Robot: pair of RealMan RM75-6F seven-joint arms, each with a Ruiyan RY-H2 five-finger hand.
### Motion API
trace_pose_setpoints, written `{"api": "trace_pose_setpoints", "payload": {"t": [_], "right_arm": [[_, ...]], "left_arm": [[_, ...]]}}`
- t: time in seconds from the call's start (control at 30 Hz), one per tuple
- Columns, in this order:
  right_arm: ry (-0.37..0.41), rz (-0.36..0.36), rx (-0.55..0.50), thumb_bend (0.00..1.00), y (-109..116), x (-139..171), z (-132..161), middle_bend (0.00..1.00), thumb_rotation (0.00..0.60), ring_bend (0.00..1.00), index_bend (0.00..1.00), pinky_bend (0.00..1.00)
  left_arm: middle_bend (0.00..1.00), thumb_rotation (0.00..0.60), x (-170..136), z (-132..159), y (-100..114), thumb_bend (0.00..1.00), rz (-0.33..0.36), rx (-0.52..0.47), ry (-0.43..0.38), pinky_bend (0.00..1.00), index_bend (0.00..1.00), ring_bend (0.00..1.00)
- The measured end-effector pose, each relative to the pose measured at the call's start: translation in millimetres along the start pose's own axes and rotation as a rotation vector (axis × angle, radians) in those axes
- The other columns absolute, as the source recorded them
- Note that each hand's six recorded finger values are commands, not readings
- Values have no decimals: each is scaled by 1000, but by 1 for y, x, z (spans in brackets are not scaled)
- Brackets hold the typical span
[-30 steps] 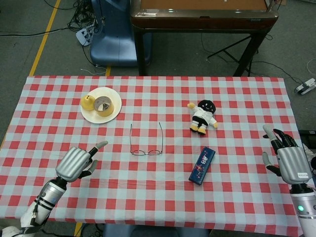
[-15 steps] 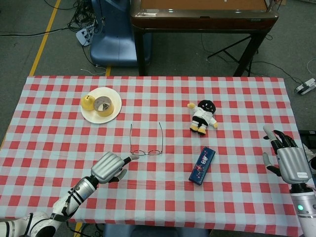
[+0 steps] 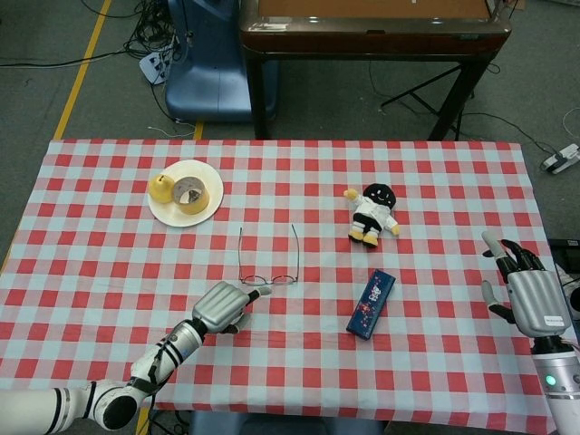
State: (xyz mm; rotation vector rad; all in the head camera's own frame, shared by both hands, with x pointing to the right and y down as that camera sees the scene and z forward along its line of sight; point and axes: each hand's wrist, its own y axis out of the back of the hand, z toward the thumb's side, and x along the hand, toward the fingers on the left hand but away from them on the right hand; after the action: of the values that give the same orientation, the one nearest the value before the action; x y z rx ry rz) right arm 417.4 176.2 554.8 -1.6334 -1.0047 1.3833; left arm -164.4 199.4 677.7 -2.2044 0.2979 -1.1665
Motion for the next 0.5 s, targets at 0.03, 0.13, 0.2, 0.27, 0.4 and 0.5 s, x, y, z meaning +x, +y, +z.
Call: {"api": "trace_pose_setpoints", "payload": {"t": [0.03,0.13,0.2,0.27,0.4,0.5], "right_arm": [[-1,0,0,448,0,0,0,303,600,130,0,190],[-2,1,0,448,0,0,0,303,600,130,0,190],[-1,1,0,448,0,1,0,303,600,130,0,190],[-2,-1,0,448,1,1,-1,303,600,130,0,190],[-6,-1,1,448,1,2,-2,303,600,130,0,190],[-8,-2,0,447,1,3,-3,303,600,130,0,190]], "left_arm": [[1000,600,3,1,-2,588,-6,-1,2,1000,173,967],[1000,600,10,8,-7,588,-22,-2,2,1000,170,967],[1000,600,14,11,-10,588,-29,-1,5,1000,169,967],[1000,600,18,12,-12,588,-35,-1,12,1000,168,967],[1000,600,26,12,-16,588,-49,-1,32,1000,166,967],[1000,600,31,12,-18,588,-60,-1,50,1000,164,967]]}}
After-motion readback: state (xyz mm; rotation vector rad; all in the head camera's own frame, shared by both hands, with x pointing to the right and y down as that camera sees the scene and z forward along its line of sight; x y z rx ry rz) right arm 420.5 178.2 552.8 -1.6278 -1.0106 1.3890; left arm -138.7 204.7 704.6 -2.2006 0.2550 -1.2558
